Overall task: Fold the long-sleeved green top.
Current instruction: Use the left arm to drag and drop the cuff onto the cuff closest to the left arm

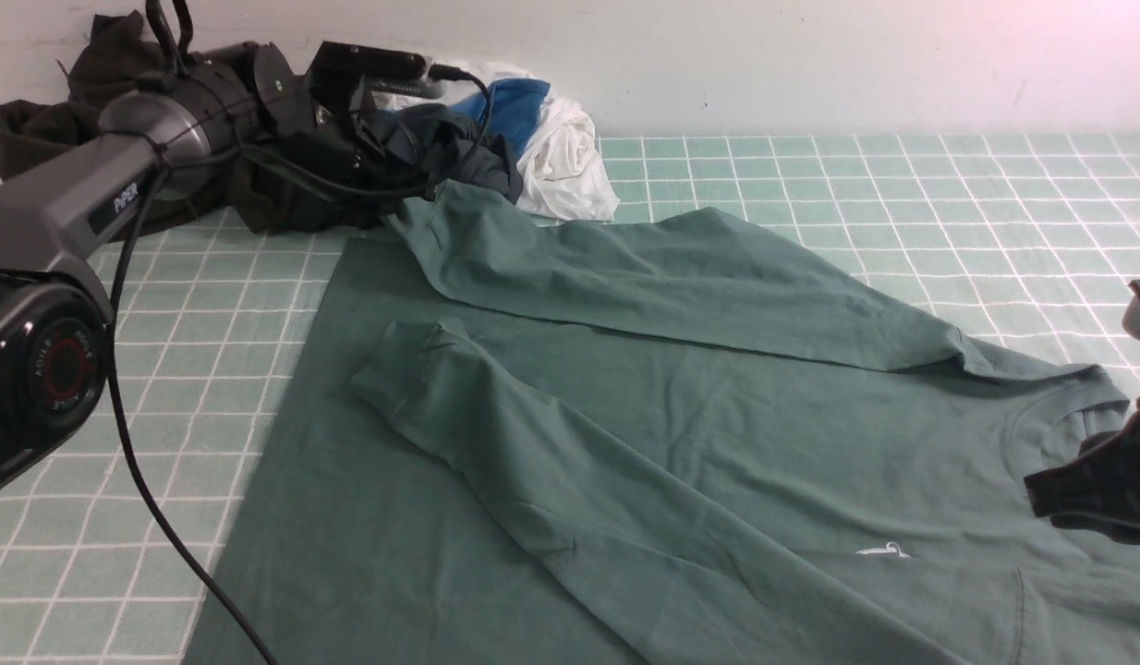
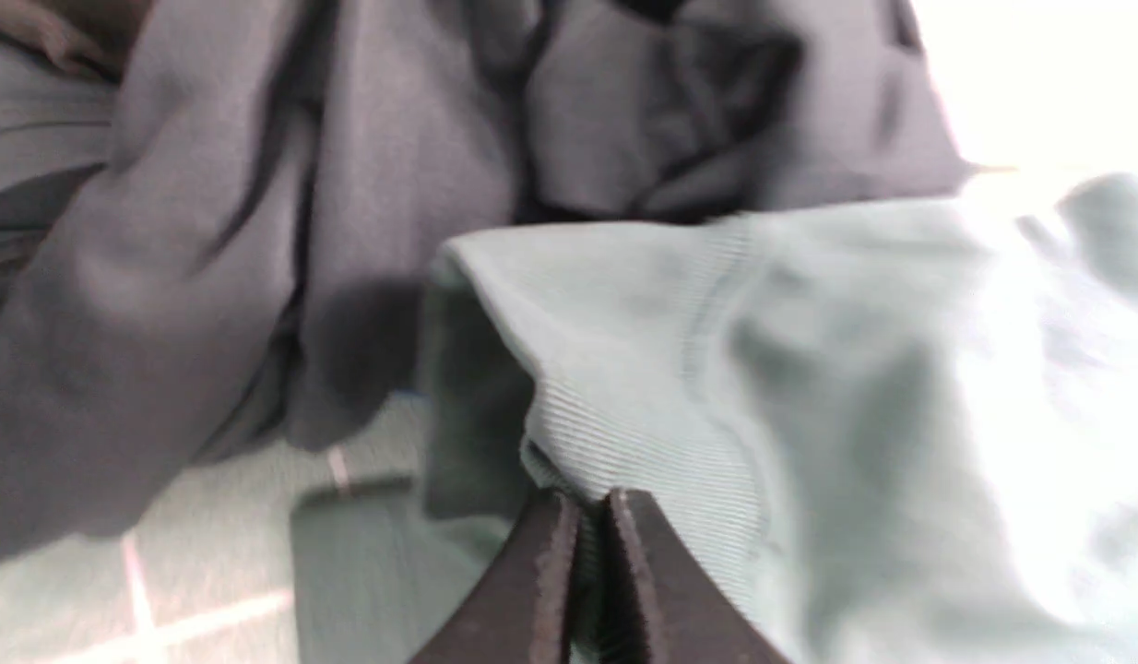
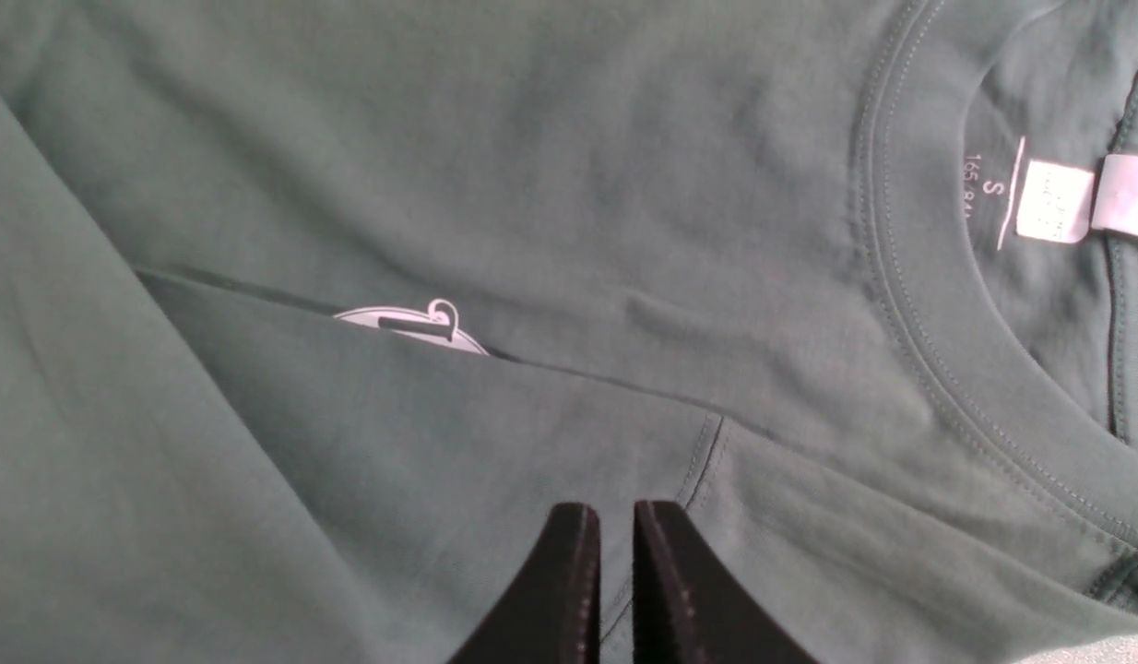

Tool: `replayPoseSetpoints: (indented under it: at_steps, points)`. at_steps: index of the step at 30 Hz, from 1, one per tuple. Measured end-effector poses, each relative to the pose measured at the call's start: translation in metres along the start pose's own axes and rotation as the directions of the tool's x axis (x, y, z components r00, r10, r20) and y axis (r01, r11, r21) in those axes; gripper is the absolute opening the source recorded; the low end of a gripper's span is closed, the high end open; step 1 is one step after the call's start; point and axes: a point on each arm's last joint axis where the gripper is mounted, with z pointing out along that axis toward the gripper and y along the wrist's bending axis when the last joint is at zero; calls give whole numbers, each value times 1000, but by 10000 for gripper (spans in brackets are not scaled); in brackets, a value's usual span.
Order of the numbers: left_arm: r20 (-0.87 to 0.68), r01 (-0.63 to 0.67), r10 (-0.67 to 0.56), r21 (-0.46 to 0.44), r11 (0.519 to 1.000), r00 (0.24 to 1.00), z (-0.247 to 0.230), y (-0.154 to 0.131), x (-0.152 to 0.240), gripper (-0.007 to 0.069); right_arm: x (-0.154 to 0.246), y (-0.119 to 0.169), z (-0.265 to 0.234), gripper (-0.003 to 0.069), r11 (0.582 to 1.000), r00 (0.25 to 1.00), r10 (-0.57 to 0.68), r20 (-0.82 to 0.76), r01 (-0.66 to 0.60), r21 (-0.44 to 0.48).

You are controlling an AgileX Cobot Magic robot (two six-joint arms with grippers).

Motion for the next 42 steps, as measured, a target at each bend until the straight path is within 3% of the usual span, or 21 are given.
replayPoseSetpoints:
  at_steps: [8, 10, 14, 17, 20, 28, 32, 34, 37, 39, 40, 41, 42]
  points:
    - [-89, -14, 21, 88, 996, 996, -89, -21, -25, 16, 1, 2, 0, 50, 1000, 1000, 5, -15, -5, -22]
    - [-60, -15, 22, 122, 992, 998, -144, -33, -39, 16, 3, 4, 0, 50, 999, 1000, 4, -30, -5, -40]
    - [-38, -18, 23, 139, 990, 999, -206, -45, -42, 16, 5, 8, -4, 50, 996, 999, -10, -37, 7, -84]
    - [-68, 5, 4, 133, 991, 998, -253, -56, -14, 16, 7, 14, -14, 50, 989, 999, -53, -9, 51, -137]
    - [-145, 44, -25, 125, 991, 989, -255, -61, 31, 16, 10, 23, -22, 50, 979, 993, -115, 16, 116, -165]
    - [-335, 80, -46, 89, 993, 941, -208, -63, 163, 16, 22, 49, -27, 50, 935, 953, -301, -26, 289, -208]
    - [-378, 29, 13, 104, 994, 926, -196, -63, 188, 43, 31, 57, -28, 50, 911, 925, -369, -87, 342, -231]
    - [-389, -19, 67, 127, 992, 919, -192, -63, 193, 104, 37, 62, -30, 50, 893, 904, -409, -122, 370, -255]
    - [-378, -65, 115, 144, 988, 919, -192, -63, 193, 260, 47, 68, -39, 50, 866, 868, -465, -173, 404, -296]
    - [-385, -71, 126, 154, 986, 914, -193, -63, 194, 363, 50, 73, -44, 50, 850, 856, -490, -167, 426, -310]
    - [-385, -71, 127, 155, 985, 914, -193, -64, 193, 375, 51, 73, -45, 50, 848, 855, -493, -164, 429, -311]
    - [-421, -89, 163, 190, 978, 892, -195, -68, 195, 470, 54, 77, -52, 50, 834, 849, -510, -137, 450, -319]
    - [-442, -108, 194, 213, 971, 876, -197, -71, 196, 491, 56, 79, -56, 50, 825, 844, -522, -124, 463, -324]
